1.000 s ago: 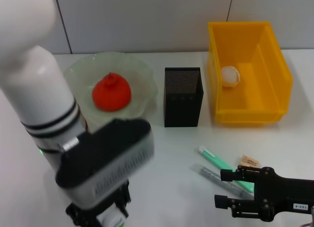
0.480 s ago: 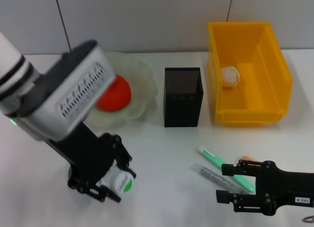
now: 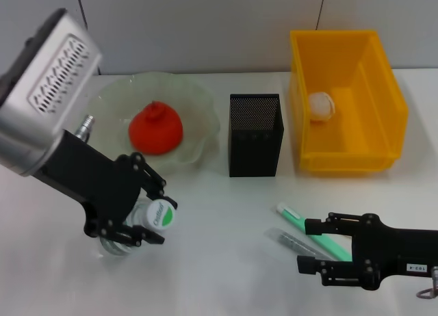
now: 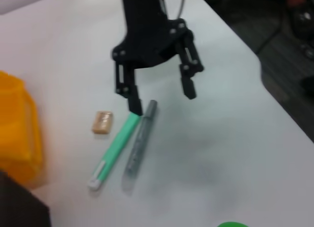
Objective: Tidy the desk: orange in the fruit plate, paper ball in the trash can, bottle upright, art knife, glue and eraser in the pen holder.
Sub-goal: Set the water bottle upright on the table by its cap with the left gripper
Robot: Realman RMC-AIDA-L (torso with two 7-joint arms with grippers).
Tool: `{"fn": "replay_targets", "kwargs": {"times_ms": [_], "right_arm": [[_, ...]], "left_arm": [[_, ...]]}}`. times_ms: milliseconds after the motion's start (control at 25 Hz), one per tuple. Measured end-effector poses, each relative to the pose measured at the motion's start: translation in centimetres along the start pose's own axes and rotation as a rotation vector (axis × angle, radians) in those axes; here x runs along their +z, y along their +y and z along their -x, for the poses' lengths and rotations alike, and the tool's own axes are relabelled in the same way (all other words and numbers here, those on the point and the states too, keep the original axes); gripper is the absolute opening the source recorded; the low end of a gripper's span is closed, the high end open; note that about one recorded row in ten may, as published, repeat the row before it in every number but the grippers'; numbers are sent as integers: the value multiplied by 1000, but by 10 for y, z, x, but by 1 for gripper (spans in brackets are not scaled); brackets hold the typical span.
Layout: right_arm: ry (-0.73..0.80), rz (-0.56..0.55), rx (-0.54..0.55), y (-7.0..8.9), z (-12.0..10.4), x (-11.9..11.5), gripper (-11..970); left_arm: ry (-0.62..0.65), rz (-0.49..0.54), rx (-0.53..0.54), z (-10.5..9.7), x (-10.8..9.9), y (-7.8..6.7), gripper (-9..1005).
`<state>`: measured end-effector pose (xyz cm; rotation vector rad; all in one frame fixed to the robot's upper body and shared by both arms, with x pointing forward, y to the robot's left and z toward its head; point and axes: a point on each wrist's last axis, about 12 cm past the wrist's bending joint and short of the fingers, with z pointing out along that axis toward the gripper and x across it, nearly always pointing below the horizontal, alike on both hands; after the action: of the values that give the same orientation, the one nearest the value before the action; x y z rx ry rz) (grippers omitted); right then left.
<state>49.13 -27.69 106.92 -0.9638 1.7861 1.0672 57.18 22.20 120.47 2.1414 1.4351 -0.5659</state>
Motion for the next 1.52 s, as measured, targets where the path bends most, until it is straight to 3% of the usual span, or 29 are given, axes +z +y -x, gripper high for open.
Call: {"fn": "replay_targets", "kwargs": {"times_ms": [800, 1000, 1520], "right_arm": [[-4, 14, -28, -3, 7, 6, 738], [-5, 17, -30, -3, 8, 8, 738], [-6, 16, -30, -3, 8, 7, 738]], "left_arm": [[-190, 283, -289, -33, -36, -13, 454], [-241, 348, -395, -42, -38, -19, 455], [-286, 388, -465, -52, -32, -26, 457]]}}
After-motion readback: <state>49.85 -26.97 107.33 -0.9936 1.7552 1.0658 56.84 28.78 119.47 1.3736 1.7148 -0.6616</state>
